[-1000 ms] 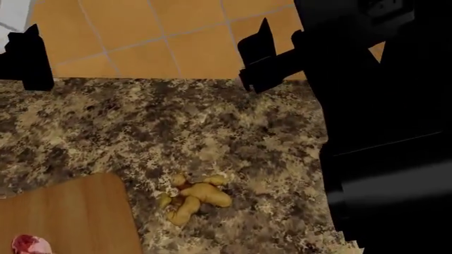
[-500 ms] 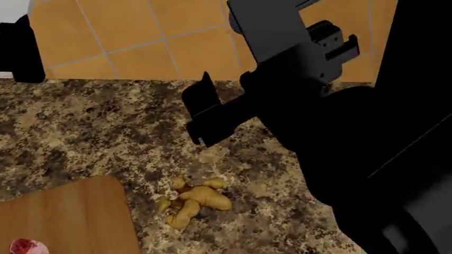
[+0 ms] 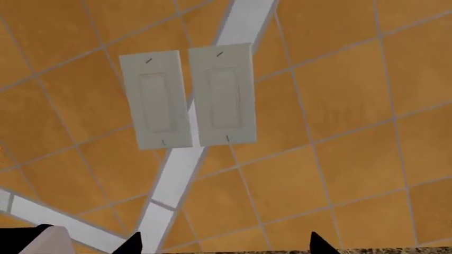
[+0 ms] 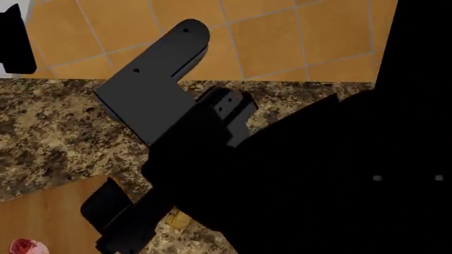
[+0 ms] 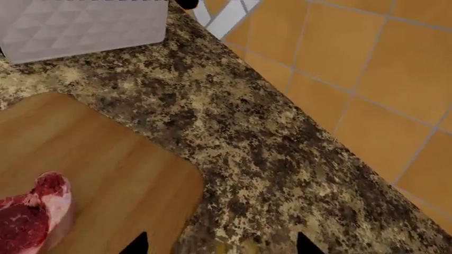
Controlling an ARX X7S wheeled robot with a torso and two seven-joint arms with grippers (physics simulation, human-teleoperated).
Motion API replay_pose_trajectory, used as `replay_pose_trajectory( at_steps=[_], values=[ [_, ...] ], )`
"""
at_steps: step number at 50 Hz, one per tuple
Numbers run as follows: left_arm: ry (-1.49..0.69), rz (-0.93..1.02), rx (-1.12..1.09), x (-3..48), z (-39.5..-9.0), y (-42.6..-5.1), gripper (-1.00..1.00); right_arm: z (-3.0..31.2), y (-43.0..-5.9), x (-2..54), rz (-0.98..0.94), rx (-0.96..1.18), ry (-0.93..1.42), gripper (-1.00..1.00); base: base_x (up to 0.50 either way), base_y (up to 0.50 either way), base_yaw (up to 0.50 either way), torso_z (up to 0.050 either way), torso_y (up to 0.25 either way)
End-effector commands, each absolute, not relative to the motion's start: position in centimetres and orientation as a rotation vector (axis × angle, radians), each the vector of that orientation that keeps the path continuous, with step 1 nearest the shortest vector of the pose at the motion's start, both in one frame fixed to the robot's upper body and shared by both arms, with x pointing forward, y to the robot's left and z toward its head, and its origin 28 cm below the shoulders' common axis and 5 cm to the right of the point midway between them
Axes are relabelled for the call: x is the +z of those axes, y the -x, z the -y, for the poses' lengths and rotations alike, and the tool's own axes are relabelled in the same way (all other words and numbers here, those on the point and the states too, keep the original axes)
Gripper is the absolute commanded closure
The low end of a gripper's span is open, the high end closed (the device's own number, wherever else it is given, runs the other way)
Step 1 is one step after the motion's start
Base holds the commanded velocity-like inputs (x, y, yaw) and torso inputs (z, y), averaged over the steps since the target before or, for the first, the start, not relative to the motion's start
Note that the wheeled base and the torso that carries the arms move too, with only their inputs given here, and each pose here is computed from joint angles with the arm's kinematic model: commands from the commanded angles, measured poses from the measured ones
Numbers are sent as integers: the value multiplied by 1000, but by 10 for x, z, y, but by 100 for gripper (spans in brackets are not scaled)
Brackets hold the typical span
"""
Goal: Clear the non-vegetable object off the cutting board and place the vegetables onto it.
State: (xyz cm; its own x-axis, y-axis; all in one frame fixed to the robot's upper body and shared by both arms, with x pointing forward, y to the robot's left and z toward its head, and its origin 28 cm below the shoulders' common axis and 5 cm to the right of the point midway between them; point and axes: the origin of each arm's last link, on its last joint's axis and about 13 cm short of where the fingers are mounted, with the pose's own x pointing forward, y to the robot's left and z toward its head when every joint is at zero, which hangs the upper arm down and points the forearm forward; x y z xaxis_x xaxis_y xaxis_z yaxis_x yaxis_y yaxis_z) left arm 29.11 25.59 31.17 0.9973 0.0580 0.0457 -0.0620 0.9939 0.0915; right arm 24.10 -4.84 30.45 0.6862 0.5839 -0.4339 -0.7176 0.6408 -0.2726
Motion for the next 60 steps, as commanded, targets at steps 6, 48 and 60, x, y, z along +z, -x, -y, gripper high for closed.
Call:
replay_pose_trajectory(
  at_steps=[6,48,60],
  values=[
    [-54,38,9,308,-258,-295,-100,18,-231,306,-386,958,502,-100,0,0,0,0,0],
    [-54,41,25,309,-263,-297,-100,-34,-262,285,-474,1169,341,-100,0,0,0,0,0],
    [-56,33,24,303,-263,-297,-100,-38,-268,266,-526,1167,319,-100,0,0,0,0,0]
  ],
)
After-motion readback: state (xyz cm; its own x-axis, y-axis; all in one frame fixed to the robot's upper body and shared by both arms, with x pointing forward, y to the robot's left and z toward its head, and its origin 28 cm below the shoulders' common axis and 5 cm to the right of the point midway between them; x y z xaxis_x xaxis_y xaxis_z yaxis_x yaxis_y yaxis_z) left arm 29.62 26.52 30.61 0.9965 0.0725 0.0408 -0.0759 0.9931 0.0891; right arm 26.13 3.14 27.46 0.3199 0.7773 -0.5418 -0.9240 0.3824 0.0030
